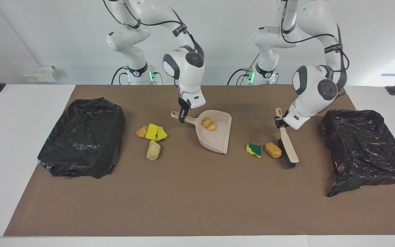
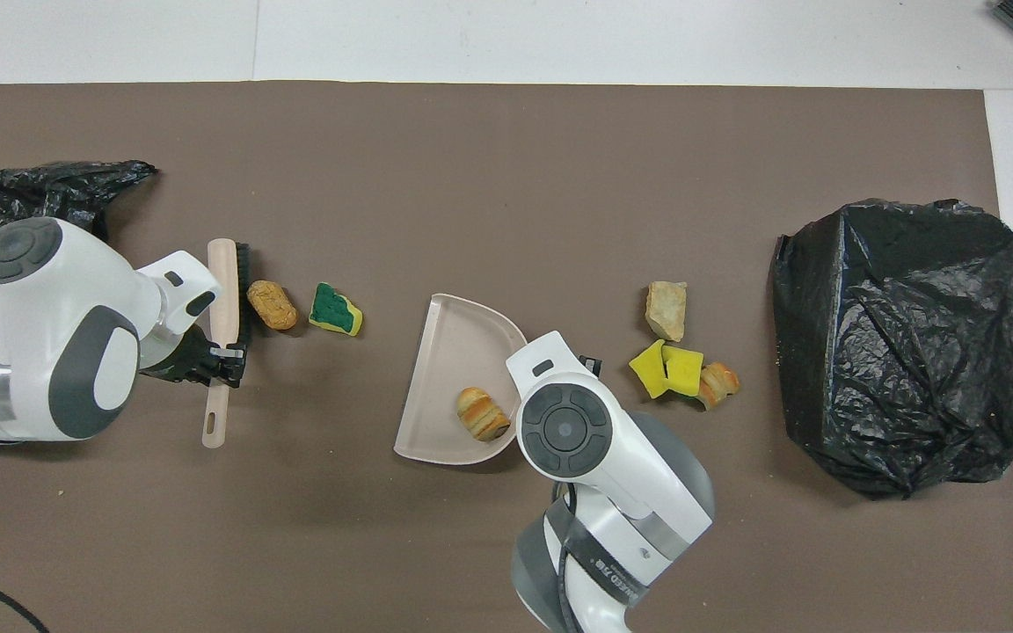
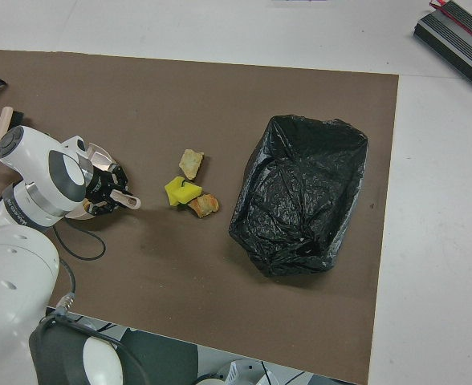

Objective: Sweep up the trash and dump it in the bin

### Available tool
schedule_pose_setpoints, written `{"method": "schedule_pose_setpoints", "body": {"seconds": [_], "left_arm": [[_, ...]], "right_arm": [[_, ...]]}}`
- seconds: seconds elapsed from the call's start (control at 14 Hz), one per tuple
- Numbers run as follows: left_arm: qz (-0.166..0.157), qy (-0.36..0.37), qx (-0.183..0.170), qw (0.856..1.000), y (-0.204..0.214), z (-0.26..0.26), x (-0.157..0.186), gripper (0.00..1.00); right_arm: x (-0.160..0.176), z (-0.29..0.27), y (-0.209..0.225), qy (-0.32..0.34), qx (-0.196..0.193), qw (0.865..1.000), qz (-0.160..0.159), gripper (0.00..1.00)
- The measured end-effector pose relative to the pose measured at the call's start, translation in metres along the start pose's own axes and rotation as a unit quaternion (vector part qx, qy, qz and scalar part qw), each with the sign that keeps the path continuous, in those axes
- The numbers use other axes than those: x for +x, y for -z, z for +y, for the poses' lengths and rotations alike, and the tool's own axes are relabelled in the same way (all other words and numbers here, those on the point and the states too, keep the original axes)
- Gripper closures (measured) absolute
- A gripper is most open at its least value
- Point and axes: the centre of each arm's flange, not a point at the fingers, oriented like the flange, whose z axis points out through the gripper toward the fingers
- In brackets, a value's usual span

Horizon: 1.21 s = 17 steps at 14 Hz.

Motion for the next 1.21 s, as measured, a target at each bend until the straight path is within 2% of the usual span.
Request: {"method": "schedule_pose_setpoints", "body": {"seconds": [0.29, 0.78, 1.0, 1.21], "left_arm": [[-0.012, -0.063, 0.012, 0.998, -0.014, 0.070, -0.019, 0.74], [-0.024, -0.192, 0.029, 0.981, -0.033, 0.207, -0.096, 0.74], [-0.024, -0.197, 0.032, 0.980, -0.033, 0.215, -0.108, 0.74], [-0.021, -0.149, 0.019, 0.988, -0.025, 0.171, -0.084, 0.74]], "right_arm": [[-0.002, -0.002, 0.001, -0.019, 0.004, 1.000, -0.007, 0.68], [-0.003, -0.002, 0.000, -0.019, 0.004, 1.000, -0.007, 0.68], [-0.003, -0.002, 0.000, -0.019, 0.004, 1.000, -0.007, 0.68], [-0.003, -0.002, 0.000, -0.019, 0.004, 1.000, -0.007, 0.68]]}}
